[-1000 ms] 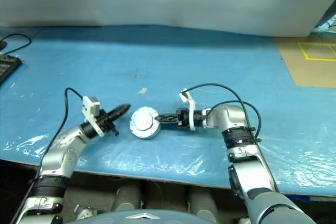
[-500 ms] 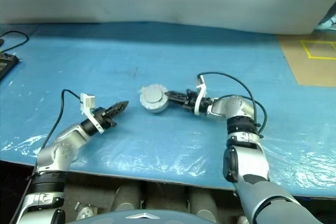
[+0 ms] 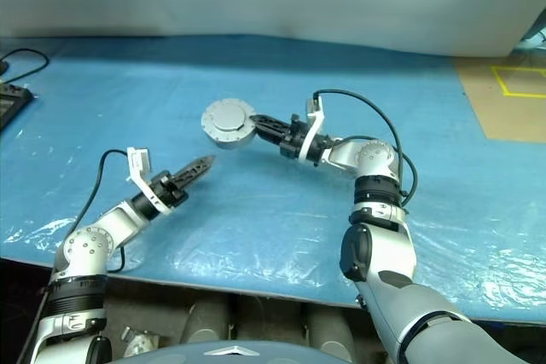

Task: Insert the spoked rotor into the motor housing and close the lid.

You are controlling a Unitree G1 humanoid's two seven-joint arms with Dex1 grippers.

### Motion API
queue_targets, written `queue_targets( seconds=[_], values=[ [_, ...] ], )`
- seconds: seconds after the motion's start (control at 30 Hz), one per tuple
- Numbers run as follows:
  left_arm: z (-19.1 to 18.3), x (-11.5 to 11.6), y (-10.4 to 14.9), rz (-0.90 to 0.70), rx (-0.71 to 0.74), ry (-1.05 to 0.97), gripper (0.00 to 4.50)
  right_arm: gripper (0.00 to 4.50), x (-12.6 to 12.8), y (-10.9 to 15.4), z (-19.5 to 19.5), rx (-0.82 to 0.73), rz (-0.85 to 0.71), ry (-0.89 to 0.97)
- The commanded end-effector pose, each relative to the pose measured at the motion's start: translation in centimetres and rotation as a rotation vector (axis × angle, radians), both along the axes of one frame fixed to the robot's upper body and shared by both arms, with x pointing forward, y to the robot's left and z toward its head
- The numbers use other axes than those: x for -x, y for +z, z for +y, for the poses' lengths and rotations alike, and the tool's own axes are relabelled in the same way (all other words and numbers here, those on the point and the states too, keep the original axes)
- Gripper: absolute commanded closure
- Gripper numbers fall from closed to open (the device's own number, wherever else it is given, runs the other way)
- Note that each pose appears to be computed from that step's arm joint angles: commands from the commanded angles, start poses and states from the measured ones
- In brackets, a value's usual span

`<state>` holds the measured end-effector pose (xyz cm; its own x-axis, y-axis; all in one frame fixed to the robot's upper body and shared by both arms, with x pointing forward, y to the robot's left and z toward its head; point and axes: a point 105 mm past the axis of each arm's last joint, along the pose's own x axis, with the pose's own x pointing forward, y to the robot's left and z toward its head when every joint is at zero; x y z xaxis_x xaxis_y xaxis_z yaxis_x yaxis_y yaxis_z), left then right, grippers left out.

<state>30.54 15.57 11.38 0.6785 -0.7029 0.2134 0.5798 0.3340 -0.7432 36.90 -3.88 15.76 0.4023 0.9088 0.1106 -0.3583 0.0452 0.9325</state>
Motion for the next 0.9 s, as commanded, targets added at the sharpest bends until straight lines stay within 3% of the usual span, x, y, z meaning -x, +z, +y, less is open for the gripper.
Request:
queue_targets(
  seconds=[0.03,0.4,0.87,0.9],
  values=[
    [-0.3,0.6,1.9,-0.031,0.069,-0.045,0.04,3.27,0.5,2.9,0.4,-0.073,-0.095,0.037],
    [0.1,0.1,2.9,-0.032,0.167,-0.012,0.04,3.27,2.1,2.0,1.7,-0.047,-0.093,0.122],
    [-1.0,-0.1,1.7,-0.023,0.131,-0.038,0.04,3.27,4.0,1.2,3.2,-0.012,-0.112,0.199],
    [-1.0,0.0,1.7,-0.021,0.134,-0.044,0.21,3.27,3.9,1.3,3.2,-0.012,-0.113,0.198]
  ],
)
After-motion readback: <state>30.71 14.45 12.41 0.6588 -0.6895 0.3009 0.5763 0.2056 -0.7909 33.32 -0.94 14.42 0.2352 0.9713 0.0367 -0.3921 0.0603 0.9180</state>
